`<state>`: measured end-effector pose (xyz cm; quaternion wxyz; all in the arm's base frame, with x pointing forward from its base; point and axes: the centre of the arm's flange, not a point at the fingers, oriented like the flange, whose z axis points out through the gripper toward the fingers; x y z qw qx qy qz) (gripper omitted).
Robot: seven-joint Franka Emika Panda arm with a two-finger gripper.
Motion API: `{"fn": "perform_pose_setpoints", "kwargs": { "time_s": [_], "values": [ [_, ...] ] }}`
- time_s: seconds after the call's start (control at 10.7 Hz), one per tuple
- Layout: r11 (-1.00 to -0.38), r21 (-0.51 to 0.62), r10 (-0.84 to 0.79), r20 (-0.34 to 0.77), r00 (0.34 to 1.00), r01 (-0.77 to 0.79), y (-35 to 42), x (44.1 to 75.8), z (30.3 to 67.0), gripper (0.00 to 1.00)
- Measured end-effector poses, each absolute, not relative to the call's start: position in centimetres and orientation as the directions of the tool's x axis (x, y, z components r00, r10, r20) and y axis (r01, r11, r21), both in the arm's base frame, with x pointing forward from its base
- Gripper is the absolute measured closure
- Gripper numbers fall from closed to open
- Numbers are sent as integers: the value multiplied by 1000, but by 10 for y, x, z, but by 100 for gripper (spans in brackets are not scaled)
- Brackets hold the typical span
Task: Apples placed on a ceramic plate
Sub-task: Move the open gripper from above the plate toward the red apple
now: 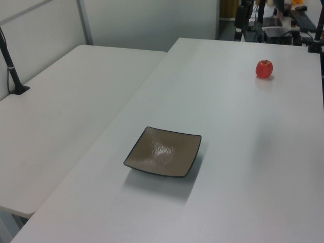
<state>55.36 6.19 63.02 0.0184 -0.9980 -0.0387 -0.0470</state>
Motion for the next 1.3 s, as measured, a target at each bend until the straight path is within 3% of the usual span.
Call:
{"fn": "perform_pose_setpoints", "kwargs": {
  "time_s": [0.84, 1.3],
  "values": [
    [-996, -33, 85, 92, 992, 88, 65, 553, 629, 0],
    [-930, -18, 366, 42, 930, 366, 28, 550, 623, 0]
  ]
}}
